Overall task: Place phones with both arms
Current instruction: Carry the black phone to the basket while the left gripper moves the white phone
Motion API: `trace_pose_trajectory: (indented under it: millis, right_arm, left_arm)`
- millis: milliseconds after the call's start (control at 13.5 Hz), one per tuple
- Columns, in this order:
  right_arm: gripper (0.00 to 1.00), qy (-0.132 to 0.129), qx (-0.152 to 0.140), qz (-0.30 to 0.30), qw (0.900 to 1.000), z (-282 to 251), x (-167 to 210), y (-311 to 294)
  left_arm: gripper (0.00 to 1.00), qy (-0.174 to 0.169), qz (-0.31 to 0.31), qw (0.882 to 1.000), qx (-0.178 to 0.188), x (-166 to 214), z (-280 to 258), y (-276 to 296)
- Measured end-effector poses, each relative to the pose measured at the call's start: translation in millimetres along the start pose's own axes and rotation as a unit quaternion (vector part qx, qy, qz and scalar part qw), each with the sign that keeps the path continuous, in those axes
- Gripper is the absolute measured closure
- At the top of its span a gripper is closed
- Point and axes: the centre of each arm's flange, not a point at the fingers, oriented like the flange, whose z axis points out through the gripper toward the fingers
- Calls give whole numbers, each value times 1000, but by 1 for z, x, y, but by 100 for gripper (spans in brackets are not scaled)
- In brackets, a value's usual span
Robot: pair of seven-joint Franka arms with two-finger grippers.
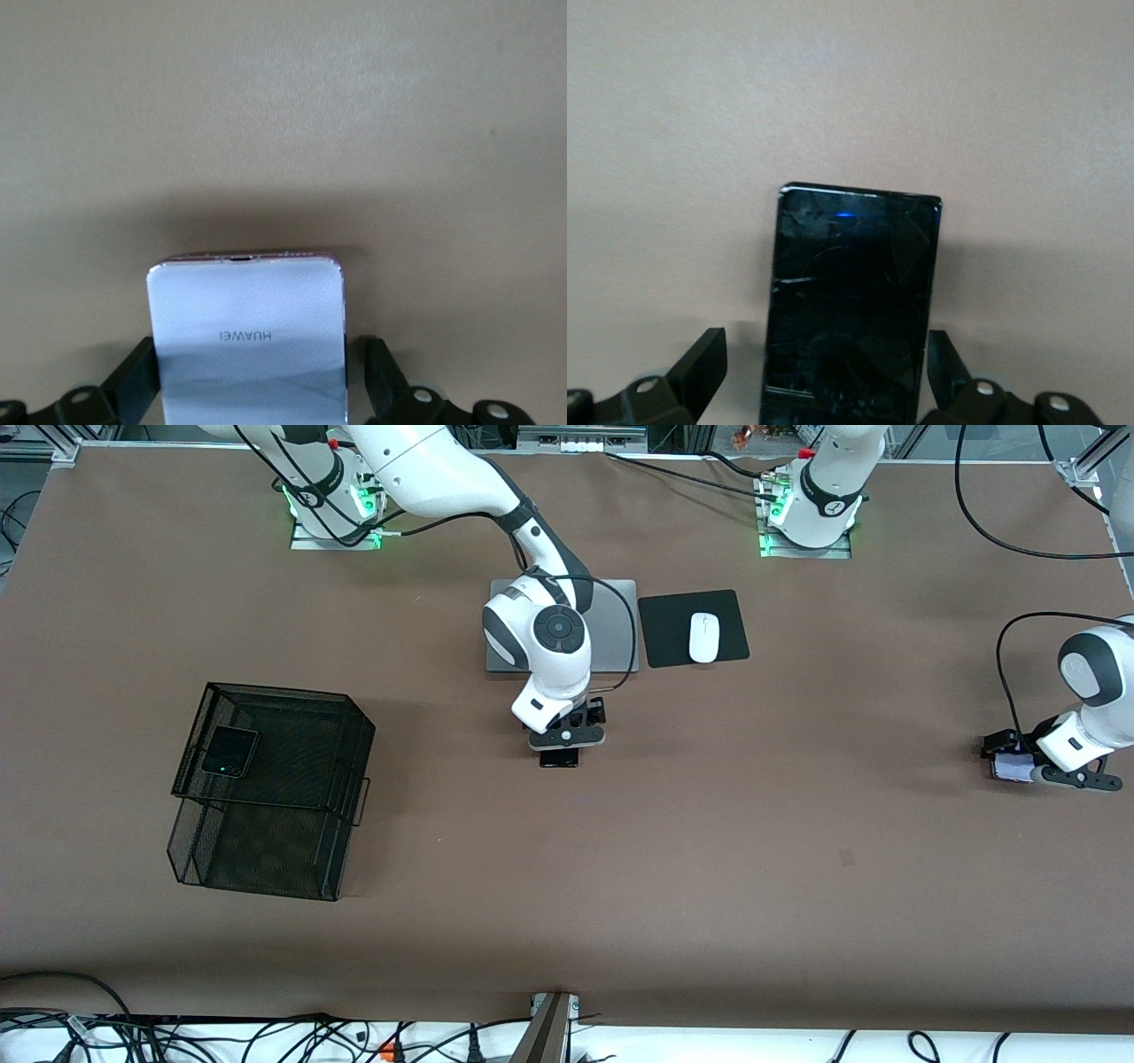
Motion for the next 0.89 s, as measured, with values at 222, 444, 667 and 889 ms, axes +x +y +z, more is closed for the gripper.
trace_pose_trajectory:
  millis: [222,444,667,889]
  right_arm:
    - [0,-3,-4,5,1000,12,-4,3]
    - [19,-1,0,16,1000,8,-3,1]
    - [21,-1,0,19,1000,8,-3,1]
    - [21,2,1,24,1000,0,2,1]
  left_arm:
    - [16,2,-1,1000,2,0,-4,-2]
    - [16,-2,1,1000,-2,1,-3,0]
    - [16,-24,15,999,-19,19,-20,13]
    - [16,-66,39,996,-46,64,-93,42]
